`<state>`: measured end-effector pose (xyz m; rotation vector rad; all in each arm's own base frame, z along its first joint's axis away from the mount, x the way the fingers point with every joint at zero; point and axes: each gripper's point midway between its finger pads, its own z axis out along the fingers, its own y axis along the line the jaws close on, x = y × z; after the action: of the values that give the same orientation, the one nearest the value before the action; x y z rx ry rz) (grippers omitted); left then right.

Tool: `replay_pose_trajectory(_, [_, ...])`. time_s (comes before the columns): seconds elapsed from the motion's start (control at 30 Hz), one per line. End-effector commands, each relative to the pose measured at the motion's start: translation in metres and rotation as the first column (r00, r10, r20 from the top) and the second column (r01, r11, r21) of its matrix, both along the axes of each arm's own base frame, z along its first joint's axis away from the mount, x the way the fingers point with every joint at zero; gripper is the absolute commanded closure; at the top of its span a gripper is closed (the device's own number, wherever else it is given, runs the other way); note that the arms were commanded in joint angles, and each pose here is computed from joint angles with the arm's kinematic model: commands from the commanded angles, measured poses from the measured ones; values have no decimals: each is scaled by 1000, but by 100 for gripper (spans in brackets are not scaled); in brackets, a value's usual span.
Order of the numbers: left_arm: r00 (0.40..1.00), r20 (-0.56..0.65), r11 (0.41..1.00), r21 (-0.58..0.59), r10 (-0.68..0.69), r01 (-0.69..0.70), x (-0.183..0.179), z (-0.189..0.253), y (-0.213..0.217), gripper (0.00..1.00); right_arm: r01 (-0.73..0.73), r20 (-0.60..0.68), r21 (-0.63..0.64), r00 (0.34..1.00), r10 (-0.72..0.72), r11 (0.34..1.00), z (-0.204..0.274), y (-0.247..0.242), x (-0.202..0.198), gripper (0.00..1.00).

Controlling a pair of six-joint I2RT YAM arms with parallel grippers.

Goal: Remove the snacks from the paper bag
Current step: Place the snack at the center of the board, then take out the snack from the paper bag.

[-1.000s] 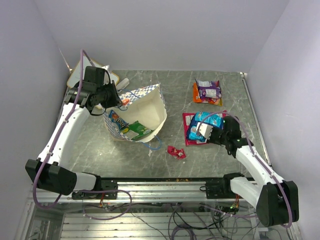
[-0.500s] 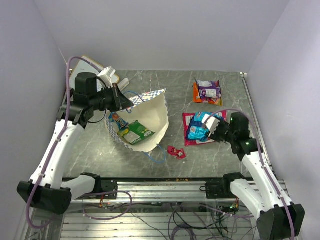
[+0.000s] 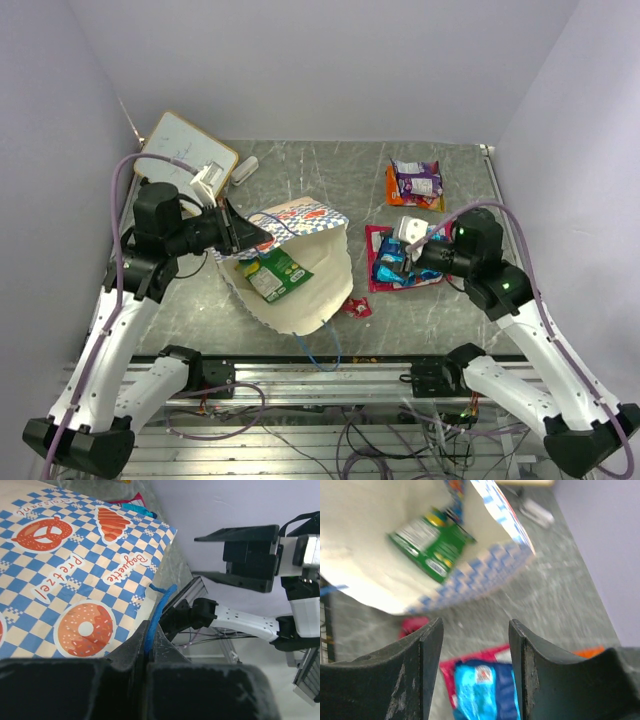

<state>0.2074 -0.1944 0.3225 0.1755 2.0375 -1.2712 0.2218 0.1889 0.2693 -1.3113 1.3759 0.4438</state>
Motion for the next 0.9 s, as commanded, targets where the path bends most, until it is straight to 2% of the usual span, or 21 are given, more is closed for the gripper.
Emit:
replay_pose_trajectory(0.0, [1000,7,995,-91,-29,30,-15,13,-6,93,-220,-7,164,975,224,962,37,51,-48,46])
replay_pose_trajectory(0.13, [1000,-23,991,-132,-10,7,-18,5,-5,93,-318,-41,232,941,336,919,37,86,-74,48])
replay_pose_trajectory(0.23, [999,-40,989,-148,0,-6,-19,6,-5,93,-380,6,227,921,389,896,28,112,-93,47])
replay_pose_trajectory(0.4, [999,-38,992,-120,25,-30,-19,8,-1,93,-456,97,-3,885,454,890,-19,146,-110,47])
replay_pose_trajectory(0.57, [999,-39,994,-110,22,-26,-18,9,-1,93,-477,195,-256,826,528,841,-63,165,-95,46])
replay_pose_trajectory(0.73, [999,-27,994,-107,19,-22,-16,12,-2,93,-475,238,-395,773,588,786,-95,184,-77,45])
replay_pose_trajectory(0.87, [999,-28,996,-91,16,-18,-15,12,-2,93,-452,229,-487,760,609,747,-121,199,-60,45])
